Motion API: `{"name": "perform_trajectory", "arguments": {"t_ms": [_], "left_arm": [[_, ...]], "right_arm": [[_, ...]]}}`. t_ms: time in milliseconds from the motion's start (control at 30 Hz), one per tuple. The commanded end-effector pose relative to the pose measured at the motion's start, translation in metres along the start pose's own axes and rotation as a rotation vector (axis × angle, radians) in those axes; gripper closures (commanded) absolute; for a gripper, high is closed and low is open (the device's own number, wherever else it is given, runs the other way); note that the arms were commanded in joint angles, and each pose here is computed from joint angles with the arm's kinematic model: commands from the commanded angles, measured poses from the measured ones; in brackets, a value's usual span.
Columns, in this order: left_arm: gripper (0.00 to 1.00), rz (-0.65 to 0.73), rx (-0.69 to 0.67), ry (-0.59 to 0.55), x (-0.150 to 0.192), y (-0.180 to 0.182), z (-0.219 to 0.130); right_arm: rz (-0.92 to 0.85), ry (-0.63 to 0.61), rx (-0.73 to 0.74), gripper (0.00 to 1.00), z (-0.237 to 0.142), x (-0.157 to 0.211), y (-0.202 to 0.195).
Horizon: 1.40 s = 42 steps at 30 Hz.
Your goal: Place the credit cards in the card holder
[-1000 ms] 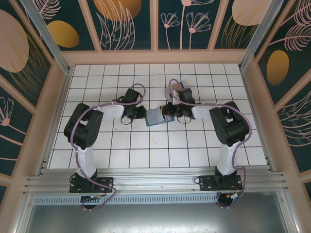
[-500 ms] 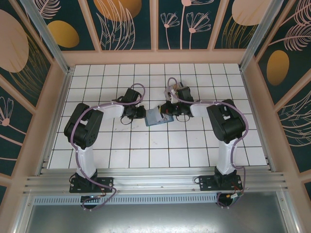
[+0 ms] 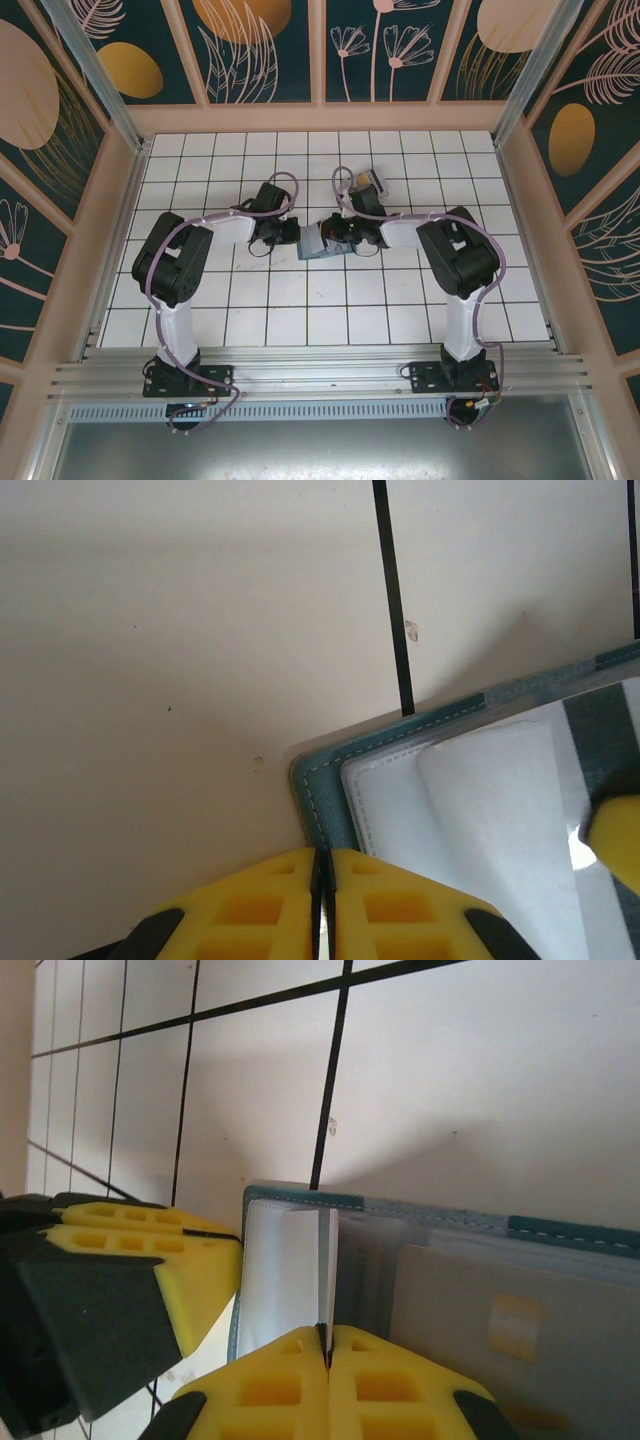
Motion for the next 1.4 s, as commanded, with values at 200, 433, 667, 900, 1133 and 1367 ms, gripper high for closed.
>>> {"name": "perform_trajectory", "arguments": {"t_ms": [200,433,667,900,1133,1367], "left_arm": [[0.88,-0.033,-0.054,0.162,0.044,0.015,0.025],[0.88,-0.029,-0.060,0.160,0.043,0.014,0.024],[0.89,-0.028,-0.063,0.165,0.043,0.014,0.025],[0.89,-0.035,-0.056,0.167,0.043,0.013,0.025],[0.89,-0.037,-0.054,0.166,0.043,0.013,0.024],[0.89,-0.038,-0.048,0.164,0.042,0.012,0.025]], "right_arm": [[-0.009,0.017,0.180,0.99,0.024,0.034,-0.007],[-0.050,-0.017,0.226,0.84,-0.001,0.027,0.001],[-0.093,-0.051,0.237,0.59,-0.027,0.012,0.014],[-0.094,-0.033,0.193,0.80,-0.029,0.010,0.017],[-0.097,0.024,0.265,0.92,-0.014,0.019,0.004],[-0.130,0.073,0.292,0.92,0.003,0.026,0.009]]}}
Point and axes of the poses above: each hand's point on the last joint's axis, 136 mm out from that joint toward the fingers, its own z axis out along the fingers, its own y axis along the line the jaws close on, x = y × z, the point moved 8 cm from there along -z, back along the fingers, and after that the axes turned 4 degrees about z, right-handed, at the moved point
